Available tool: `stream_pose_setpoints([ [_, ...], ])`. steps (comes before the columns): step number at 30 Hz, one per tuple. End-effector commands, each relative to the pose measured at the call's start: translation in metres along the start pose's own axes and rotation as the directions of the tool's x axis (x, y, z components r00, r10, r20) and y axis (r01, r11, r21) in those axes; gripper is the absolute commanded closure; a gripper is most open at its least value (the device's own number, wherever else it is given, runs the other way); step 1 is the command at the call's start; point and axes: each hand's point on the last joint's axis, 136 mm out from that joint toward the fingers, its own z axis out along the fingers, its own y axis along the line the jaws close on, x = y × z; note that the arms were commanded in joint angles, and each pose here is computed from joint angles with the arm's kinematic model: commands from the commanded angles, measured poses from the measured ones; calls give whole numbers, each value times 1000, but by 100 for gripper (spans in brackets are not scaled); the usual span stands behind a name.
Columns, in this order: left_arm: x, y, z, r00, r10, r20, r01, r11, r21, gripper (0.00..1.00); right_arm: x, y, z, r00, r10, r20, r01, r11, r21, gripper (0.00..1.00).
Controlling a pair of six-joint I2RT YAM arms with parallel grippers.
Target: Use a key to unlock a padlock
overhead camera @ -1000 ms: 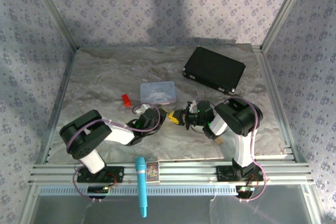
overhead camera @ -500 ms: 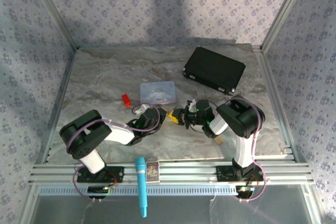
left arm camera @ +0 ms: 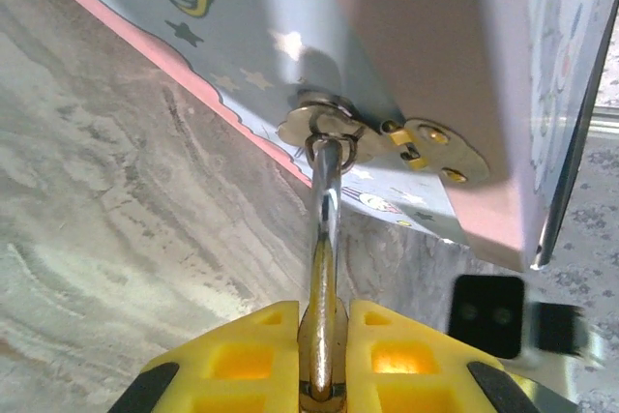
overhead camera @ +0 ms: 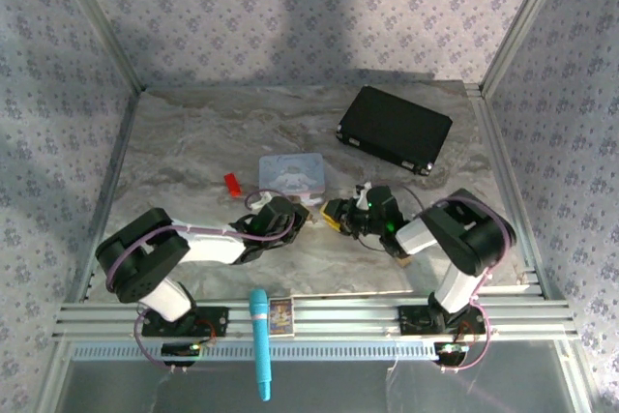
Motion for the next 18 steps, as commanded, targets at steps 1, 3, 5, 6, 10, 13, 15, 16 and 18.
stream_pose_setpoints([
  [1, 2, -9, -5, 1000, 27, -10, -27, 1000, 0, 100, 0, -11, -14, 972, -234, -3, 231, 958, 170, 57],
  [3, 2, -10, -5, 999, 37, -7, -37, 999, 2, 100, -1, -9, -27, 915, -402, -32, 394, 873, 287, 47],
  [5, 1, -8, -6, 998, 57, -8, -57, 998, -14, 100, -6, -6, -46, 807, -585, -76, 557, 711, 429, 30],
  [6, 1, -7, -7, 998, 69, -9, -69, 997, -28, 100, -9, -5, -55, 764, -637, -102, 599, 642, 479, 15],
  [10, 0, -6, -10, 993, 120, -19, -121, 990, -74, 100, -22, -5, -76, 598, -773, -211, 714, 394, 579, 4],
  [13, -1, -7, -11, 991, 131, -21, -132, 989, -67, 100, -28, -2, -80, 454, -852, -259, 754, 212, 622, 1],
  [15, -1, -7, -11, 990, 136, -26, -138, 988, -66, 100, -28, -1, -78, 396, -872, -288, 776, 150, 613, 1],
  [16, -2, -6, -10, 990, 137, -31, -139, 988, -69, 100, -29, 1, -78, 393, -874, -284, 775, 149, 615, 1],
  [18, -1, -6, -9, 990, 137, -41, -140, 988, -65, 100, -25, 6, -71, 387, -886, -253, 797, 184, 575, 1],
])
